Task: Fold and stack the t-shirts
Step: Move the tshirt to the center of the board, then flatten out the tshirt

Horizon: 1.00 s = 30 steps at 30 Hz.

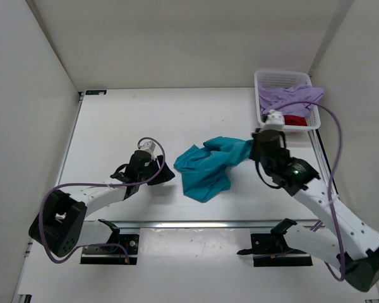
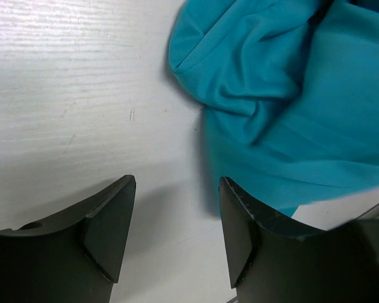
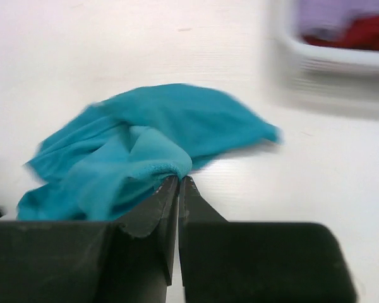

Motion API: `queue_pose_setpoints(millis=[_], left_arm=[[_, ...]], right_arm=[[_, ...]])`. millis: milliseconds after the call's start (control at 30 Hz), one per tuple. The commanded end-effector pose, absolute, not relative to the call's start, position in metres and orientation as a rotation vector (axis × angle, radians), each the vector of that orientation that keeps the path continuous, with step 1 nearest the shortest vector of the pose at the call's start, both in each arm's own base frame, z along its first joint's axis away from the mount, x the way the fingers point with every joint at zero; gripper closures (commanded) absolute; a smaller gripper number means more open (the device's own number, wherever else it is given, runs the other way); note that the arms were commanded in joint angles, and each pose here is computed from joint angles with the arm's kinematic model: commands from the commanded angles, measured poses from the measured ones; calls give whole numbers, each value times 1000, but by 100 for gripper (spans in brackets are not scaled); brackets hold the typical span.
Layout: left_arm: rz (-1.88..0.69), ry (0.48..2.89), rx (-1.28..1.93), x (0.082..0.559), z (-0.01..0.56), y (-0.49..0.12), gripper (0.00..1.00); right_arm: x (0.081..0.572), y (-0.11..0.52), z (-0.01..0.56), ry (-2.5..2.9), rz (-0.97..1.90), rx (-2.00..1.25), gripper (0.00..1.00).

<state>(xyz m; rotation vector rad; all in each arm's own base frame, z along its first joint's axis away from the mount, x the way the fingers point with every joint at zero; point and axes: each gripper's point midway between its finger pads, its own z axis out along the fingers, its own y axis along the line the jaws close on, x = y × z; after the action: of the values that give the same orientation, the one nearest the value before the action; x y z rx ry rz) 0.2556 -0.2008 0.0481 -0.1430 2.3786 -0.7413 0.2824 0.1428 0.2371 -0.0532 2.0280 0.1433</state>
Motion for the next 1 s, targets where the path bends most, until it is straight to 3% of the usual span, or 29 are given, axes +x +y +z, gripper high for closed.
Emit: queue_pose_setpoints(millis=[0,267,733,867,967], left_arm=[[-770,2302,-149,272,73,-212,33],[-786,2311,-85,279,78,-249,30],[-975,2410,70,259,57,-340,18],[-972,2438,145,251,50,-369,29],[-999,2452,174,244,43,-385,49]], right_arm=[[265,77,223,2084,-6,97,100],[239,-5,272,1877,-75,326,100],[252,39,218,2021,33,169,100],[254,44,212,2033,74,161,100],[253,44,211,2028,70,157,100]])
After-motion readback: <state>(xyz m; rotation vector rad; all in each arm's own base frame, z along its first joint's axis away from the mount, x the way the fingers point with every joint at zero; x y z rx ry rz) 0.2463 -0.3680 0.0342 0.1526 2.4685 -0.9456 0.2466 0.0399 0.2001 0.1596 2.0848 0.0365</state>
